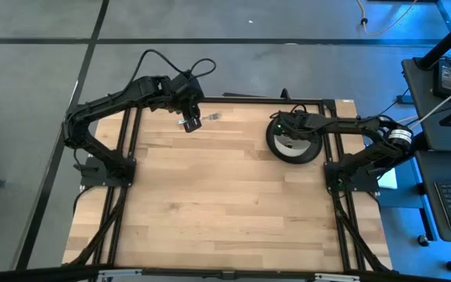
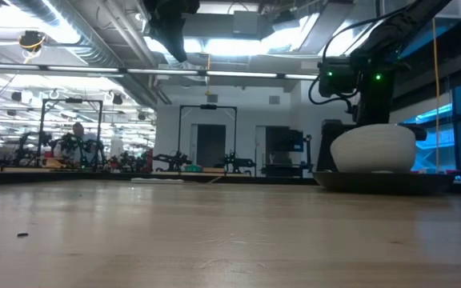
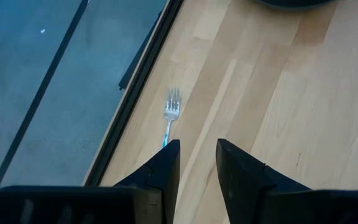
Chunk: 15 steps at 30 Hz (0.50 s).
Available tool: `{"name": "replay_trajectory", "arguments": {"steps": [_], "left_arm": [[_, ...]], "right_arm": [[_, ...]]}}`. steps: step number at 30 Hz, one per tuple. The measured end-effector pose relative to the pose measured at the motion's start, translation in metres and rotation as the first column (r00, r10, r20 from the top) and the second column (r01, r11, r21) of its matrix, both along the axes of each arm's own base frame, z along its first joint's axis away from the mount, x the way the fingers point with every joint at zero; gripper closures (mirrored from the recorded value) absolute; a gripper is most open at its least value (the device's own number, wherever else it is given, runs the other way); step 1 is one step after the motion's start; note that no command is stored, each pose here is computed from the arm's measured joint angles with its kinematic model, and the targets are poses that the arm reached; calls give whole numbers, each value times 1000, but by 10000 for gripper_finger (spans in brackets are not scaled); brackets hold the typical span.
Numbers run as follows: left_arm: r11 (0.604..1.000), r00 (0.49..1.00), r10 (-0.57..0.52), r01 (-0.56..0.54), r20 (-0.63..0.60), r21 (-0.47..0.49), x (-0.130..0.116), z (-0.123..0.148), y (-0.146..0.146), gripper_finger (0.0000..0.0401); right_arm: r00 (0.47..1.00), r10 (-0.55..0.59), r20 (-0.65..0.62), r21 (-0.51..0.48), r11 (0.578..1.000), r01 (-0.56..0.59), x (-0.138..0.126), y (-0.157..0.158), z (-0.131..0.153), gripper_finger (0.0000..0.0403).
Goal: Set table place
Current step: Put the blue spoon into the white bowl
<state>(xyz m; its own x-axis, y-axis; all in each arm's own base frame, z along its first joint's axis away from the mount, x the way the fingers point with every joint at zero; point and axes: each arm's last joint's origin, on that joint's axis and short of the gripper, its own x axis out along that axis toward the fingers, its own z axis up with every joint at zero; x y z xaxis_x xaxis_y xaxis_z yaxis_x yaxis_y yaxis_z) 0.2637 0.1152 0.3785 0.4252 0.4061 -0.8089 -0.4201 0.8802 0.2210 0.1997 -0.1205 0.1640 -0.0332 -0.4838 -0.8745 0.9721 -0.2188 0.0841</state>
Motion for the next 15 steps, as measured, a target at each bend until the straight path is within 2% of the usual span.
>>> {"name": "replay_trajectory", "arguments": {"steps": [6, 12, 15], "left_arm": [[1000, 1000, 0, 0, 0, 0, 0, 0, 0, 303], [1000, 1000, 0, 0, 1, 1, 0, 0, 0, 303], [1000, 1000, 0, 0, 1, 1, 0, 0, 0, 303]], "right_arm": [[1000, -5, -2, -10, 1000, 5, 0, 0, 0, 260], [1000, -7, -3, -18, 1000, 7, 0, 0, 0, 254], [1000, -3, -4, -56, 998, 3, 3, 1, 1, 254]]}}
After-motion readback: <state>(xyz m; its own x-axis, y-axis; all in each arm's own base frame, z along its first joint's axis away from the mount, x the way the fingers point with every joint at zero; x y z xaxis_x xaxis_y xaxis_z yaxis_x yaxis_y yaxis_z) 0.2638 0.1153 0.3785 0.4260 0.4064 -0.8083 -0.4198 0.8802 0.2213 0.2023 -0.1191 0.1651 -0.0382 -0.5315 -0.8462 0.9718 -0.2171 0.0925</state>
